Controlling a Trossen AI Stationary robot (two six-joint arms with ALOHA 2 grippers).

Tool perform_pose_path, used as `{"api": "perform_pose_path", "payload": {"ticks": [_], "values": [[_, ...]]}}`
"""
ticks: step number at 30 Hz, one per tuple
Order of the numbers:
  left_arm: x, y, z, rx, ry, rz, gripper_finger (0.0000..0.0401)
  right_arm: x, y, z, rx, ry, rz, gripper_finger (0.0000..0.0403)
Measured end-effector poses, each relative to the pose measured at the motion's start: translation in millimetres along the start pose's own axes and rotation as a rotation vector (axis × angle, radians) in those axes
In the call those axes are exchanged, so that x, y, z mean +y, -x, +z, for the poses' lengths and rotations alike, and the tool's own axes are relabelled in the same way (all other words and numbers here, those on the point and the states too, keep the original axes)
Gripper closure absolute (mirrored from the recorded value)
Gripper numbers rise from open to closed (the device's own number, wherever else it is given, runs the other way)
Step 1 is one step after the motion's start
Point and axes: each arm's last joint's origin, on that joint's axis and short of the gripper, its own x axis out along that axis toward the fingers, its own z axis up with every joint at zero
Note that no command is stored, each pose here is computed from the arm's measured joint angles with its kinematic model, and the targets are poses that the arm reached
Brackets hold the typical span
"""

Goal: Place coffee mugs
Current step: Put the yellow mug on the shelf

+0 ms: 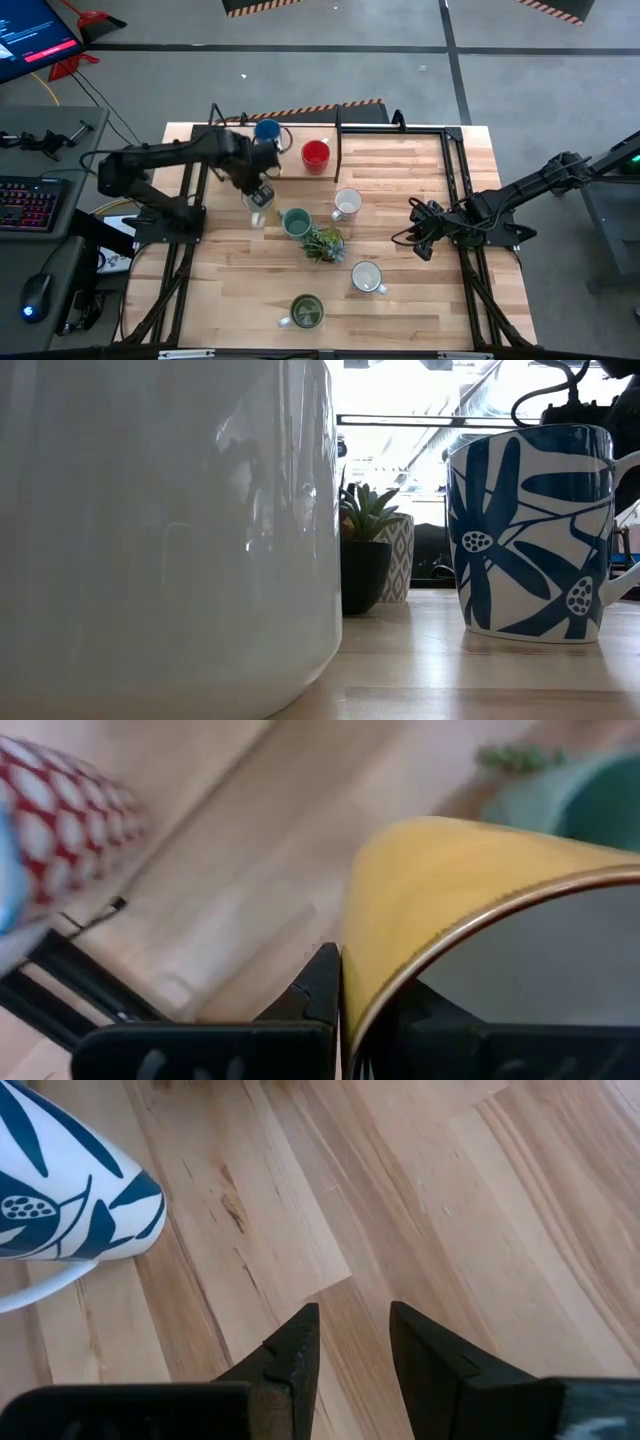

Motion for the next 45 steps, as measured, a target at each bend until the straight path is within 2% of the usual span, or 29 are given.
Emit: {"api": "perform_pose_path", "payload": {"ticks": [5,15,23,35,45], "values": [[19,-4,20,-0.044,0.047,-0.008,0.0391,0,0,0,-0.004,-0.002,0.004,0.0299],[37,-37,51,0.064,0.004,0.050,0.0391,2,0,2,-0.020,-0.009,0.020,0.0299],[46,-29,71,0.030,-0.018,0.041,0.0391,2,0,2,-0.024,-0.009,0.024,0.0299],[79,-25,80,0.018,0.062,0.072,0.0391,2,0,2,-0.022,-0.013,0.025,0.0299],[95,-25,82,0.010,0.082,0.106,0.0391,3,0,3,-0.024,-0.035,0.037,0.0299]]}}
